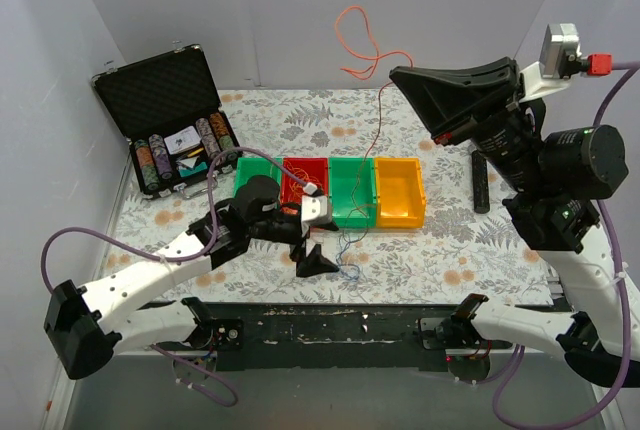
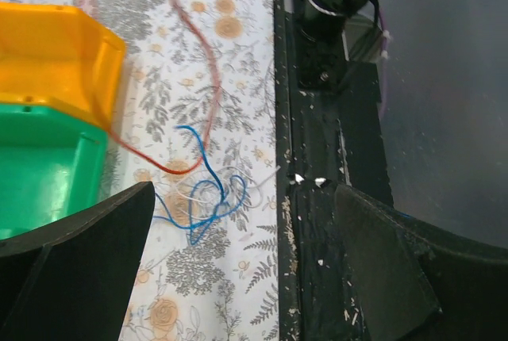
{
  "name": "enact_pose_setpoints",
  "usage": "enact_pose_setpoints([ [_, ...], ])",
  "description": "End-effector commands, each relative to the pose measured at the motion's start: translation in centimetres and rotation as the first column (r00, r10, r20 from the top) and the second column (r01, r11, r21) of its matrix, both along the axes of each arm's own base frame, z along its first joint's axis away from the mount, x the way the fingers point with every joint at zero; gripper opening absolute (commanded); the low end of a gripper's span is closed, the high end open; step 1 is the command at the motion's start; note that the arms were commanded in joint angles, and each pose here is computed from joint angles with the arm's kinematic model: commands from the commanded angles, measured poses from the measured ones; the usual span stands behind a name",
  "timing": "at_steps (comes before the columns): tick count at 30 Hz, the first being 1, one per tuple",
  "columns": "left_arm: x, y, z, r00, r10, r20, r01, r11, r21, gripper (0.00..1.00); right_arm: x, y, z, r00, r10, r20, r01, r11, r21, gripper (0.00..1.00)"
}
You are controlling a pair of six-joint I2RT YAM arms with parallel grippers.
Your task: Untangle the cables
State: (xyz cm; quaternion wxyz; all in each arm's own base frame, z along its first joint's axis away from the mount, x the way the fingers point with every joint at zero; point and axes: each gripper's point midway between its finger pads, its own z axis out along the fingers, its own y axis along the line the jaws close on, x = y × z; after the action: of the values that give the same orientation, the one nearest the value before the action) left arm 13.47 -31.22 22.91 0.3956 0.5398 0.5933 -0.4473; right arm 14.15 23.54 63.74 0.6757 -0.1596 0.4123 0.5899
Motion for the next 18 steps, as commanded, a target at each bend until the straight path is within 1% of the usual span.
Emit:
enact_pose_setpoints([
  [1,-1.4,0.4,-2.9,0.996,-0.060,0.065,0.057,0.997,0.049,0.98,-0.5,-1.8,3.3,0.995,-0.064,0.070,0.060,0.997,0.055,0.01],
  [3,-0.9,0.3,-3.4,0.997,-0.032,0.075,0.029,0.999,0.038,0.98,-0.6,-1.9,3.8,0.995,-0.063,0.077,0.059,0.996,0.061,0.01],
  [5,-0.2,-0.4,-3.1,0.997,0.003,0.081,-0.002,1.000,-0.007,0.98,-0.7,-1.9,4.0,0.995,-0.061,0.077,0.056,0.996,0.069,0.01],
  [7,0.9,-1.2,-3.3,0.996,0.045,0.076,-0.043,0.999,-0.029,0.98,-0.5,-2.0,4.2,0.995,-0.069,0.073,0.064,0.995,0.077,0.01],
  [9,2.1,-2.1,-4.0,0.993,0.103,0.050,-0.101,0.994,-0.034,0.98,-0.5,-2.1,4.5,0.995,-0.071,0.073,0.065,0.994,0.086,0.01],
  [11,3.1,-2.9,-4.2,0.989,0.148,0.020,-0.147,0.987,-0.064,0.98,-0.6,-2.1,4.9,0.995,-0.066,0.075,0.059,0.994,0.091,0.01],
  [13,2.8,-3.9,-4.5,0.992,0.122,-0.021,-0.124,0.989,-0.079,0.98,-0.5,-2.0,5.0,0.995,-0.062,0.072,0.055,0.994,0.092,0.01],
  [16,0.7,-5.0,-5.4,0.996,0.054,-0.075,-0.059,0.996,-0.067,0.98,-0.3,-2.1,4.9,0.995,-0.075,0.066,0.069,0.994,0.089,0.01],
  [17,0.2,-5.2,-5.8,0.996,0.042,-0.072,-0.047,0.997,-0.062,0.95,-0.3,-2.1,4.9,0.995,-0.079,0.067,0.073,0.994,0.087,0.01],
  [18,0.0,-5.3,-6.2,0.997,0.043,-0.068,-0.047,0.997,-0.061,0.89,-0.2,-2.2,4.9,0.994,-0.088,0.070,0.082,0.993,0.086,0.01],
])
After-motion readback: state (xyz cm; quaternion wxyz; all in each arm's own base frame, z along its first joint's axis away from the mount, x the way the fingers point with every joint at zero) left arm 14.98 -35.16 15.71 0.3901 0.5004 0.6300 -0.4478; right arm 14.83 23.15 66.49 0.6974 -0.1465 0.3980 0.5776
